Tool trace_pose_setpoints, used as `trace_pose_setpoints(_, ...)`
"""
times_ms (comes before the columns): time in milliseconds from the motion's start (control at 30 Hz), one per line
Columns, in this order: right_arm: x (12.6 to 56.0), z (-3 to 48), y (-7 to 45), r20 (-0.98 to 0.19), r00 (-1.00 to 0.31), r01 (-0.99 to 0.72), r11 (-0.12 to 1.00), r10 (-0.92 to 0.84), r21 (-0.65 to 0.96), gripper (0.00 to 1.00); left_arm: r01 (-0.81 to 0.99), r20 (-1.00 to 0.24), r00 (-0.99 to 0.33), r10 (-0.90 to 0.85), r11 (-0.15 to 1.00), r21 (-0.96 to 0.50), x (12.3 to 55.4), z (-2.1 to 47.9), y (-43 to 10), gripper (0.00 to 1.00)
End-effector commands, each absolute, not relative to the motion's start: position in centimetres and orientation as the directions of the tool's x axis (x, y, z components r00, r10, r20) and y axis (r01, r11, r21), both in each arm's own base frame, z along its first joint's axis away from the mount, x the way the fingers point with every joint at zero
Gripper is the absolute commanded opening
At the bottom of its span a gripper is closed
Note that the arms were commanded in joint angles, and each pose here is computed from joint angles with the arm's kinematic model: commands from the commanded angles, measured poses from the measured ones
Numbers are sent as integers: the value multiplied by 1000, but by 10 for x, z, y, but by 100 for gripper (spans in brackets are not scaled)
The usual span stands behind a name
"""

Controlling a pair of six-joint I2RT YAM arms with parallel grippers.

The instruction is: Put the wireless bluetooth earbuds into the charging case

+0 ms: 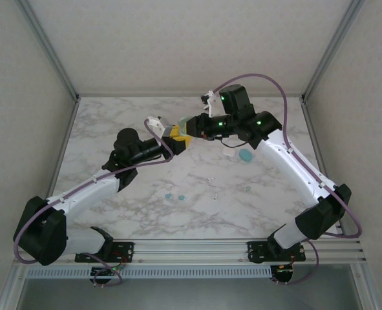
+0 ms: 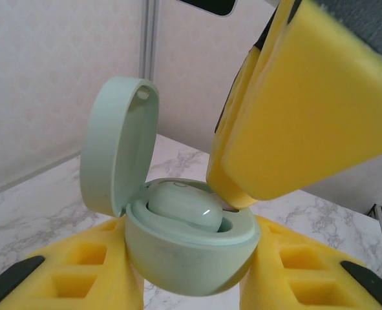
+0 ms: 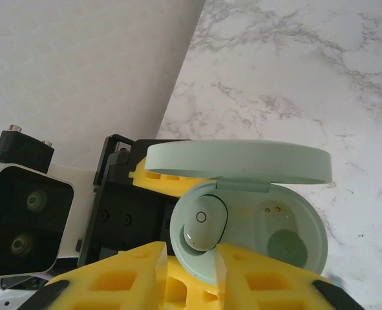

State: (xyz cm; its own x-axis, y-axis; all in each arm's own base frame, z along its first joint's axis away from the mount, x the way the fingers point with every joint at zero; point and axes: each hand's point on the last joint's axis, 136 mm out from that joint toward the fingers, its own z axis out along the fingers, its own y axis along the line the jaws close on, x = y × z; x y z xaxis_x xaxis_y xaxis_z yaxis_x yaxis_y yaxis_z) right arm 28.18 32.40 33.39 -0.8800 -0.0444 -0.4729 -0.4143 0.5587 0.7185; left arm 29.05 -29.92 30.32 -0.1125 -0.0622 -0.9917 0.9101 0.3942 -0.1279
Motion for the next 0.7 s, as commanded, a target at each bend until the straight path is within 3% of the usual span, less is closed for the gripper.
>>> trace_pose_setpoints(0,282,333,324,-471,-881,-409,583,-51,701,28,920,-992,-26,-121,385,-71,289,338,-301,29)
trace_pose_setpoints(133,278,352,321,-515,-856,-444,561,-36,699,30,914,-993,-20,-118,401,-66,290,336,-299,29)
trace_pose_setpoints(267,267,387,299,-644,-765,-534,563,-4,631,36,908,-994,-11,-111,416,-56,290,336,-296,29)
trace_pose_setpoints(333,265,392,275,-706,-708,-543,635,5,549,39,906,-994,-9,-113,419,-56,289,335,-295,29)
trace_pose_setpoints(433,276,365,219,-731,-683,-409,824,10,393,42,907,-993,-13,-120,417,-62,285,336,-293,29)
trace_pose_setpoints(533,286,303,156,-632,-773,-183,936,51,300,42,907,-992,-20,-127,414,-72,281,337,-290,29)
trace_pose_setpoints(667,275,209,93,-385,-904,97,966,186,239,41,905,-992,-27,-126,417,-78,278,336,-287,29)
